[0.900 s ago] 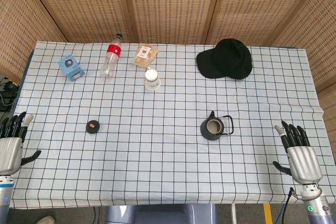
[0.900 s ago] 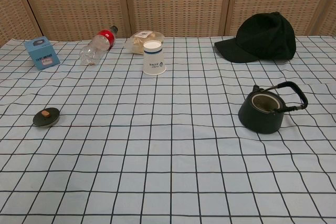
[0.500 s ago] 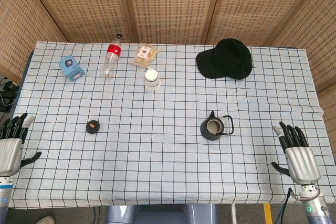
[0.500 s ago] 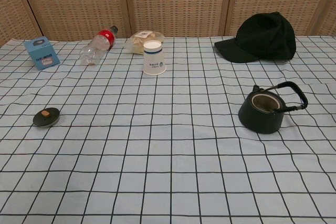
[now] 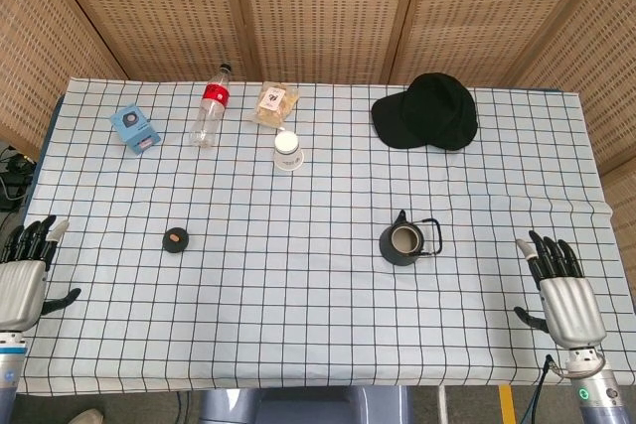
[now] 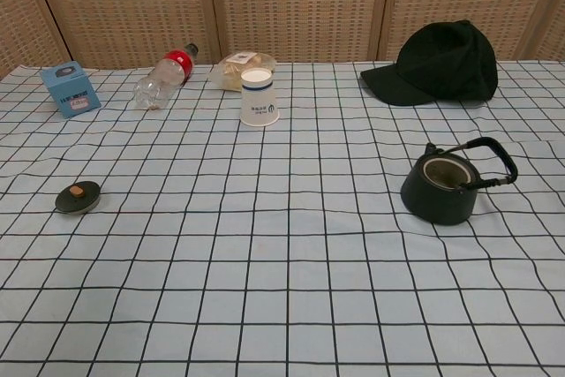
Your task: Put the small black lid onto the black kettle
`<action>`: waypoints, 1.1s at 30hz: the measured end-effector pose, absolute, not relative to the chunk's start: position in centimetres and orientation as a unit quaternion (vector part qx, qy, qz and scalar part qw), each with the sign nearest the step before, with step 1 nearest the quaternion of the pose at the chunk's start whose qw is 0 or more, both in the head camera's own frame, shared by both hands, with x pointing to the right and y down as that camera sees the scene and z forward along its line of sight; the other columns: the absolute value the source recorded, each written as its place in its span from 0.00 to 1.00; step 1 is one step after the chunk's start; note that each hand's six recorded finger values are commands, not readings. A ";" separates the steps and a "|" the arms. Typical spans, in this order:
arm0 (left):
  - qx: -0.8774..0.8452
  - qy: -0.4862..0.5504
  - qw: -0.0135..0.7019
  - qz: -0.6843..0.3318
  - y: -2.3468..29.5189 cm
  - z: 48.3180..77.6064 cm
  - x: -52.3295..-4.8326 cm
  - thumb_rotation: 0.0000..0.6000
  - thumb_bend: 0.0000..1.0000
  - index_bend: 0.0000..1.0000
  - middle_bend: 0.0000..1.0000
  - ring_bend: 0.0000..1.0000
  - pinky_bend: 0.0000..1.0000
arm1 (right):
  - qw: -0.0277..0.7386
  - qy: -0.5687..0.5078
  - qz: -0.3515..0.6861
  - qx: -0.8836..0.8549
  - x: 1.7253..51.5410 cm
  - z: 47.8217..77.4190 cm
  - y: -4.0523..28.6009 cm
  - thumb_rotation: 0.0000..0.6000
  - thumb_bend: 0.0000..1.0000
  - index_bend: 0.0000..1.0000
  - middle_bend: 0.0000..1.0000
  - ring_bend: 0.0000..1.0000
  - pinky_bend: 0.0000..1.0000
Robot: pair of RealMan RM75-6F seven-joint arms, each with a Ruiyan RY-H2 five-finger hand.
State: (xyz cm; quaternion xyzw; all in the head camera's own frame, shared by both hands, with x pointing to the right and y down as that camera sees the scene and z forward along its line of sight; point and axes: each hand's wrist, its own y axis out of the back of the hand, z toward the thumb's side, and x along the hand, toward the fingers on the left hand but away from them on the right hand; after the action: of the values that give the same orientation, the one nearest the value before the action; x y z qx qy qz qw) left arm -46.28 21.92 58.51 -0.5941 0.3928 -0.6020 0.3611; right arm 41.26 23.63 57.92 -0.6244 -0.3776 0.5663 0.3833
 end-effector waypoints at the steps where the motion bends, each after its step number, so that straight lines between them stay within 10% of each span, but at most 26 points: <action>1: -0.595 0.391 0.361 -0.602 21.9 58.6 -46.2 1.00 0.13 0.00 0.00 0.00 0.00 | 0.383 -0.378 0.566 -0.625 41.2 57.9 23.6 1.00 0.19 0.05 0.00 0.00 0.00; 9: -0.613 0.363 0.356 -0.605 21.1 60.6 -45.0 1.00 0.20 0.22 0.00 0.00 0.00 | 0.380 -0.377 0.564 -0.628 41.0 57.6 23.8 1.00 0.19 0.05 0.00 0.00 0.00; 33: -0.639 0.206 0.346 -0.656 14.4 70.0 -37.1 1.00 0.25 0.23 0.00 0.00 0.00 | 0.367 -0.385 0.564 -0.632 41.6 57.5 23.4 1.00 0.19 0.05 0.00 0.00 0.00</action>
State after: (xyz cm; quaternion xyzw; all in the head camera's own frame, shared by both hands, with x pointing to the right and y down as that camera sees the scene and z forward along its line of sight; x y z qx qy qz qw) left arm -37.14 14.40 70.04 -0.6385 0.2064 -0.6560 0.3455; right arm 41.62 23.44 57.55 -0.6317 -0.3845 0.5643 0.3669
